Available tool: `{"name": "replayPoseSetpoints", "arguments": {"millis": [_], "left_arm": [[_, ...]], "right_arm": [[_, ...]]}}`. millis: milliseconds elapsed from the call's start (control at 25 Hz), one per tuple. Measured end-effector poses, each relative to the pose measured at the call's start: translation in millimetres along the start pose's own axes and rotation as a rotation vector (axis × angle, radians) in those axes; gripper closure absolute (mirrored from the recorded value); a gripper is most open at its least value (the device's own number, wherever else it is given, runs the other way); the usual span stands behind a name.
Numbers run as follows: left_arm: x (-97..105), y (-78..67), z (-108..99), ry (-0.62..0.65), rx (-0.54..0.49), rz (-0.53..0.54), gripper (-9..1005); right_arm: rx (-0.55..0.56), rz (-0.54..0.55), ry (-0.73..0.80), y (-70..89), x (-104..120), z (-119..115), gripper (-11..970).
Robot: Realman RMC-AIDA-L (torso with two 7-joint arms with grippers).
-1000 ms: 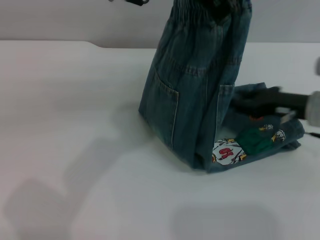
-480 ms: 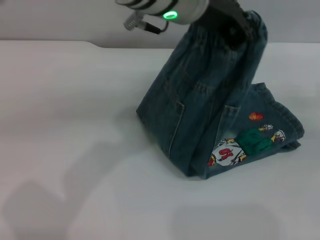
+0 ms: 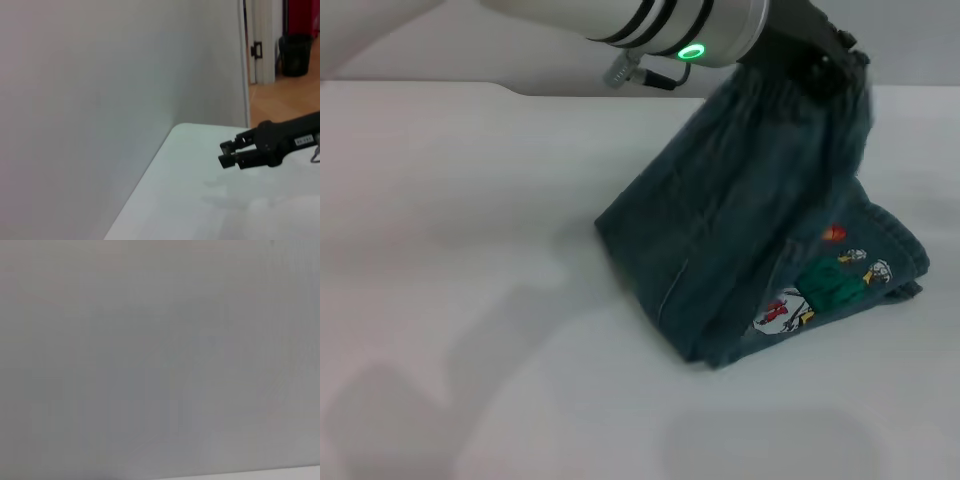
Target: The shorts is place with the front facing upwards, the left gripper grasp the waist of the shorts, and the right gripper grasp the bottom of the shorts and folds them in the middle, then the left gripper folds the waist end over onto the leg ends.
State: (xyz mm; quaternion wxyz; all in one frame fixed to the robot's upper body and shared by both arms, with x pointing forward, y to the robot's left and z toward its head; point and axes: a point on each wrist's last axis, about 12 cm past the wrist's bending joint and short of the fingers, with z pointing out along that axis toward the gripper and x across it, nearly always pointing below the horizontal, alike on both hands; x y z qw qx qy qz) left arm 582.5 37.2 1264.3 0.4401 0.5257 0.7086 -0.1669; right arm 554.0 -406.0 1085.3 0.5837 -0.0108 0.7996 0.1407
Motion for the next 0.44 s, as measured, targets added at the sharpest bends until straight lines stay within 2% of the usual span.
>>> {"name": "replayPoseSetpoints", "arguments": {"millis": [160, 400, 440], "left_arm": [[0.6, -0.4, 0.8, -0.007, 0.002, -0.006, 801], [1.2, -0.9, 0.5, -0.017, 0.009, -0.019, 573], [1.7, -0.5, 0.2, -0.02, 0.008, -0.022, 573]], "right_arm": [[-0.01, 0.001, 0.001, 1.9, 1.4, 0.2, 542], [-0.022, 0.006, 0.003, 3.9, 3.3, 0.5, 542], [-0.024, 0.008, 0.004, 4.3, 3.8, 0.8, 542]]}}
